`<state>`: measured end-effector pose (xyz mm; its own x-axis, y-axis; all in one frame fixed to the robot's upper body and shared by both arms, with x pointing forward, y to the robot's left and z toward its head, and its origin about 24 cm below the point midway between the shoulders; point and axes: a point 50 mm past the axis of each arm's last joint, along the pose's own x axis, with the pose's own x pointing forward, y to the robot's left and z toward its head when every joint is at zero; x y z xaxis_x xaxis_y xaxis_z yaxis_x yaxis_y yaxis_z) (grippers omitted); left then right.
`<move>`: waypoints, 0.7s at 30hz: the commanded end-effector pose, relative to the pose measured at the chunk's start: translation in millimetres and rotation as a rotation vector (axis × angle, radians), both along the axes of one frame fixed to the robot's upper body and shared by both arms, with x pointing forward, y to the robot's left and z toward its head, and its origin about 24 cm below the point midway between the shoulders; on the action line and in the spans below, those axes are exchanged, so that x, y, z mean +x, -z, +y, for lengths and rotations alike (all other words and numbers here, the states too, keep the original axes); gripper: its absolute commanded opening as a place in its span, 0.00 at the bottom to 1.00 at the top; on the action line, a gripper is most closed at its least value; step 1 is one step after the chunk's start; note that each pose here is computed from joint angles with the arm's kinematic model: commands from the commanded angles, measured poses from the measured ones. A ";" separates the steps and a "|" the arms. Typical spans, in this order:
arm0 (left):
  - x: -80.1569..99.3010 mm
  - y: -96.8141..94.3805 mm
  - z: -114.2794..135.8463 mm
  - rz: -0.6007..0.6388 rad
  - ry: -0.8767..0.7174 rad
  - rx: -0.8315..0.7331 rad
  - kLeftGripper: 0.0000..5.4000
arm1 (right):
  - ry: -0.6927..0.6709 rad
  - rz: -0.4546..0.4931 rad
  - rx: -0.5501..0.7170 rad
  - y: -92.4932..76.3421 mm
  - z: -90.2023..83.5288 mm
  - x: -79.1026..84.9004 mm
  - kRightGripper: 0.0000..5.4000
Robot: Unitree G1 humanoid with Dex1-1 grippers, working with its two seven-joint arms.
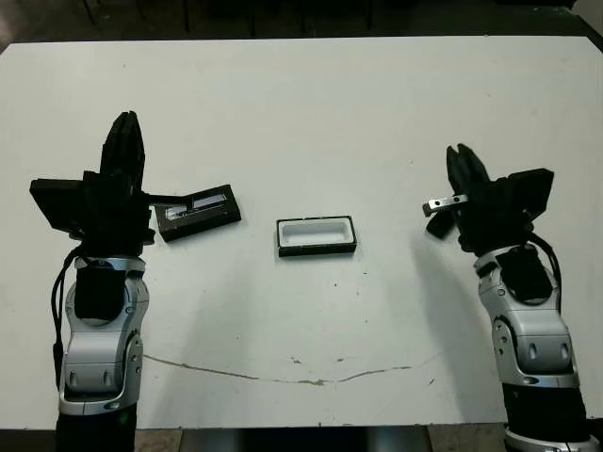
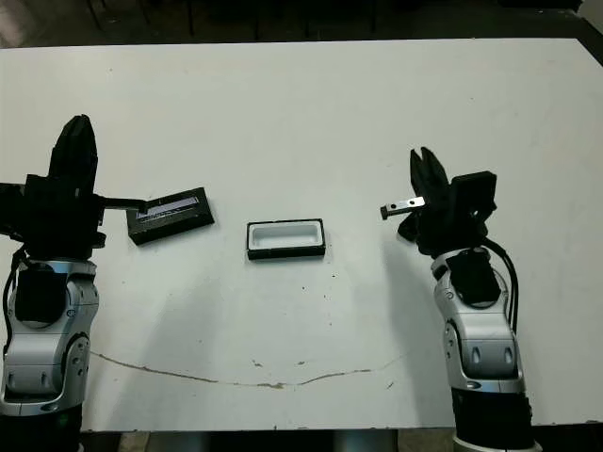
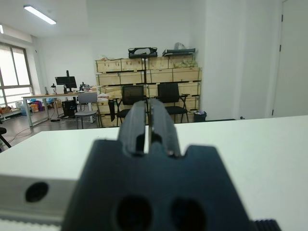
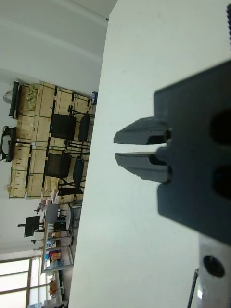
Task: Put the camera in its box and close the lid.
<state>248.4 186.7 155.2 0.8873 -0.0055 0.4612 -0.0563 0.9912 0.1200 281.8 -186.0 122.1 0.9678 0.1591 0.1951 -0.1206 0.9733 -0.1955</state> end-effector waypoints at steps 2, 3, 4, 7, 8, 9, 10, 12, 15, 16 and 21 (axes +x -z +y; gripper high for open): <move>-4.3 7.6 0.6 0.036 -0.004 0.007 0.01 | 0.004 0.026 -0.011 9.1 -0.1 -4.9 0.00; -4.1 7.8 0.2 0.038 0.000 0.004 0.01 | 0.000 0.029 -0.011 9.5 -0.2 -4.3 0.00; -3.5 8.0 -0.2 0.040 0.003 0.003 0.01 | -0.007 0.033 -0.007 10.0 -0.5 -3.2 0.00; -1.3 8.8 -1.0 0.044 0.014 0.021 0.01 | -0.002 0.072 0.002 11.1 -1.4 0.0 0.00; -1.2 9.2 -1.4 0.045 0.014 0.029 0.01 | 0.003 0.076 -0.006 10.4 -2.1 -0.1 0.00; -1.5 9.8 -1.8 0.047 0.015 0.030 0.01 | 0.004 0.069 -0.014 9.2 -3.0 -0.8 0.00; -2.3 10.5 -2.1 0.051 0.016 0.024 0.01 | -0.002 0.052 -0.023 6.7 -5.0 -2.3 0.00; -3.9 11.3 -2.5 0.056 0.018 0.013 0.01 | -0.022 0.005 -0.047 -0.6 -11.9 -4.7 0.00; -7.2 11.4 -2.3 0.054 0.018 0.011 0.01 | -0.011 -0.052 -0.099 -18.8 -30.3 -7.9 0.00; -8.2 11.5 -2.2 0.054 0.018 0.011 0.01 | -0.004 -0.060 -0.108 -24.0 -35.6 -8.7 0.00; -11.9 12.9 -2.1 0.058 0.029 0.001 0.01 | 0.030 -0.032 -0.205 -52.6 -76.1 -6.9 0.00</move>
<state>238.8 183.0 148.2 0.8982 -0.0334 0.4382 -0.0231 0.9922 0.1228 273.9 -250.3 170.9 0.9555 0.1837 0.2308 -0.0872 0.9234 -0.3737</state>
